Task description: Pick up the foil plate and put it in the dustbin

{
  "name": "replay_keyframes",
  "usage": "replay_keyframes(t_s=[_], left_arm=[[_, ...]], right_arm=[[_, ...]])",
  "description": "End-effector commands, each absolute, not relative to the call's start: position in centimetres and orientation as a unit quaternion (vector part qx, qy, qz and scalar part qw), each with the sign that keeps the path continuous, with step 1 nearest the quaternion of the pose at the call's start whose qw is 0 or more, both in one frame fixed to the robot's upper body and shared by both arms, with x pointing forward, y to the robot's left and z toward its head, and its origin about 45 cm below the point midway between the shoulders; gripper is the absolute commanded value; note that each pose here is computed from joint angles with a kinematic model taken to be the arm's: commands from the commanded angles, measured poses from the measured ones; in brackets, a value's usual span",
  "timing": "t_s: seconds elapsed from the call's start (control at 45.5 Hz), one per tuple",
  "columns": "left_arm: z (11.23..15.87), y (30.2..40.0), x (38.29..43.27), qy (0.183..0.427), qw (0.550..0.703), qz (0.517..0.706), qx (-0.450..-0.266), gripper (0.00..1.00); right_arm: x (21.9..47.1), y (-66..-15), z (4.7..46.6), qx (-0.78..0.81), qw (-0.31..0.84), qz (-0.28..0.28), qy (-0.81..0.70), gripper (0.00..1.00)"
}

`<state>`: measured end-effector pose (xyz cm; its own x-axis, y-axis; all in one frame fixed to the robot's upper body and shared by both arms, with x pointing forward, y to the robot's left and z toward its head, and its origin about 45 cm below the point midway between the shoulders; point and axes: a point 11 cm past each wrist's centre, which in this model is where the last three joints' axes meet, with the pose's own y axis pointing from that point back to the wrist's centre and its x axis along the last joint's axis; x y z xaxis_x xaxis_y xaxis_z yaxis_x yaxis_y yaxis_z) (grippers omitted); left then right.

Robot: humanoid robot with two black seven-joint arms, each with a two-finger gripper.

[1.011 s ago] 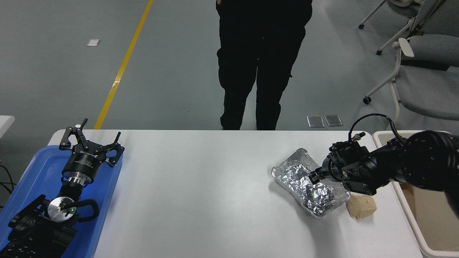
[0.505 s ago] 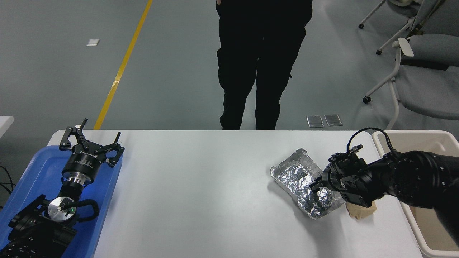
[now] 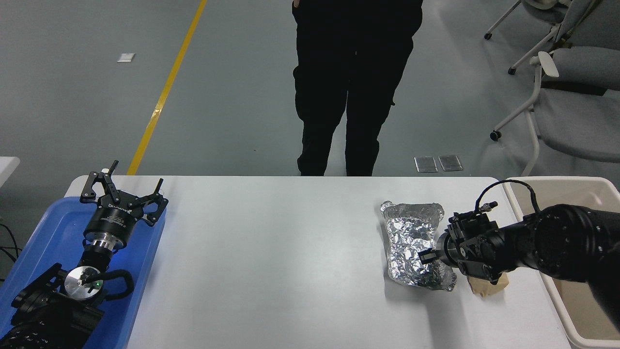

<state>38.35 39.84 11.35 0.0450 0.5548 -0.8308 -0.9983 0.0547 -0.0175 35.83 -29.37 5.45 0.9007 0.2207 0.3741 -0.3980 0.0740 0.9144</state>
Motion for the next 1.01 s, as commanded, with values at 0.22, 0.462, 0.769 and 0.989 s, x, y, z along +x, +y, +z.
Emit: replay_keyframes(t_s=[0.22, 0.462, 0.769, 0.989], left_arm=[[11.39, 39.79, 38.40, 0.337, 0.644, 0.603, -0.329, 0.99], [11.39, 39.79, 38.40, 0.337, 0.644, 0.603, -0.329, 0.99], [11.39, 39.79, 38.40, 0.337, 0.644, 0.603, -0.329, 0.99], [11.39, 39.79, 38.40, 0.337, 0.644, 0.603, -0.329, 0.99]], right_arm=[[36.1, -29.5, 13.2, 0.691, 0.698, 0.126, -0.138, 0.00], [35.8, -28.6, 19.1, 0.719, 0.665, 0.110, -0.166, 0.00], [35.9, -26.2, 28.2, 0.772, 0.618, 0.042, -0.141, 0.00], [35.4, -24.0, 33.8, 0.792, 0.600, 0.052, -0.104, 0.00]])
